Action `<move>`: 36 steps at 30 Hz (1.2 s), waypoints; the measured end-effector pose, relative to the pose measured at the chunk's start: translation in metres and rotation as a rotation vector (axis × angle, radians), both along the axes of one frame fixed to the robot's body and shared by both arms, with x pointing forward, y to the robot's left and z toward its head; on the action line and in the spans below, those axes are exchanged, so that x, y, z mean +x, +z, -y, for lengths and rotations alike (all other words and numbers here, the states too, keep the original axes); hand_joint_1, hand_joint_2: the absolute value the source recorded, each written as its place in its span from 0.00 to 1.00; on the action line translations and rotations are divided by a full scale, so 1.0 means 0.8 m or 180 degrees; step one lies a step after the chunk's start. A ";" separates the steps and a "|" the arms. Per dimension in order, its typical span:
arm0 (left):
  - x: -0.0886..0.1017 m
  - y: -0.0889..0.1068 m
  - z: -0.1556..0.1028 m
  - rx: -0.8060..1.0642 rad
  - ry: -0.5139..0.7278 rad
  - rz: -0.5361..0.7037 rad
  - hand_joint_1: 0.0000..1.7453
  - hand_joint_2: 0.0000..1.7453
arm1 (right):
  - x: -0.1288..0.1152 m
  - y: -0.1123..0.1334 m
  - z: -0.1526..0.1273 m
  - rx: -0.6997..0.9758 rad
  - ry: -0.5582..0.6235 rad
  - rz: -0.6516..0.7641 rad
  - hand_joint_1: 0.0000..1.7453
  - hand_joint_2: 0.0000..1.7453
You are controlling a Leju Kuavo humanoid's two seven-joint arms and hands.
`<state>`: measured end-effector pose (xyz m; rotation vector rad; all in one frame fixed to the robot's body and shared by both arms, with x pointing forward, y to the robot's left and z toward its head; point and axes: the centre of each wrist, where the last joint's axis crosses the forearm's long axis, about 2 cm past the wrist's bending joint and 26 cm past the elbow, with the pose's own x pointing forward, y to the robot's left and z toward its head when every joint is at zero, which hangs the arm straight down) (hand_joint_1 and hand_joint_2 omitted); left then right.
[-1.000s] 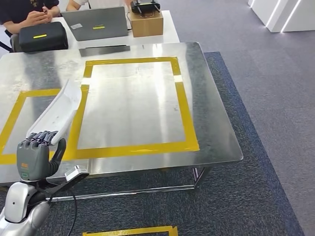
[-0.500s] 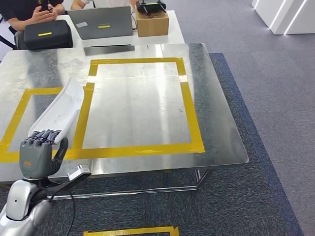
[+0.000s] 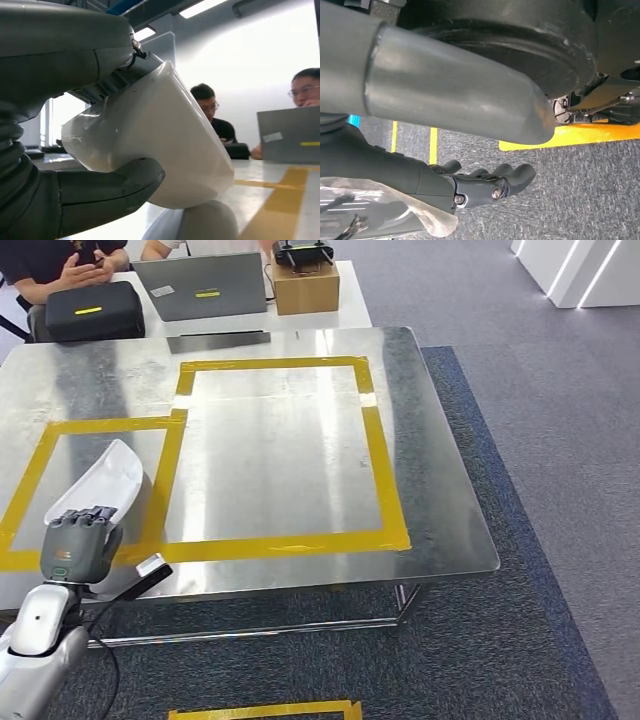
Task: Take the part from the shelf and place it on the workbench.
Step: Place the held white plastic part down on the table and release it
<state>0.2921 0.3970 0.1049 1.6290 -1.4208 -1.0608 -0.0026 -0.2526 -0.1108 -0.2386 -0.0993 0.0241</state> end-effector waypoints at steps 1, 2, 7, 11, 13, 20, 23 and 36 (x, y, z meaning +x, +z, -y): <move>0.000 -0.004 -0.005 0.0037 0.0050 -0.0020 1.00 1.00 | 0.001 0.000 0.000 0.0004 -0.0002 -0.0005 0.00 0.00; 0.000 -0.007 -0.010 0.0071 0.0098 -0.0040 1.00 1.00 | 0.001 0.000 0.000 0.0009 -0.0003 -0.0011 0.00 0.00; -0.001 -0.017 -0.026 0.0206 0.0279 -0.0145 1.00 1.00 | 0.004 0.000 0.000 0.0027 -0.0008 -0.0021 0.00 0.00; -0.004 -0.022 -0.032 0.0244 0.0330 -0.0198 0.25 1.00 | 0.003 0.000 0.000 0.0030 -0.0008 -0.0022 0.00 0.00; -0.006 -0.025 -0.034 0.0245 0.0341 -0.0222 0.00 1.00 | 0.003 0.000 0.000 0.0030 -0.0008 -0.0023 0.00 0.00; -0.013 -0.029 -0.038 0.0103 0.0303 -0.0275 0.00 0.00 | 0.003 0.000 0.000 0.0030 -0.0008 -0.0023 0.00 0.00; -0.015 -0.030 -0.038 0.0075 0.0262 -0.0238 0.00 0.00 | 0.003 0.000 0.000 0.0028 -0.0006 -0.0018 0.00 0.00; -0.028 -0.006 -0.026 0.0021 -0.0034 0.0138 0.00 0.00 | 0.002 0.000 0.000 -0.0003 0.0017 0.0036 0.00 0.00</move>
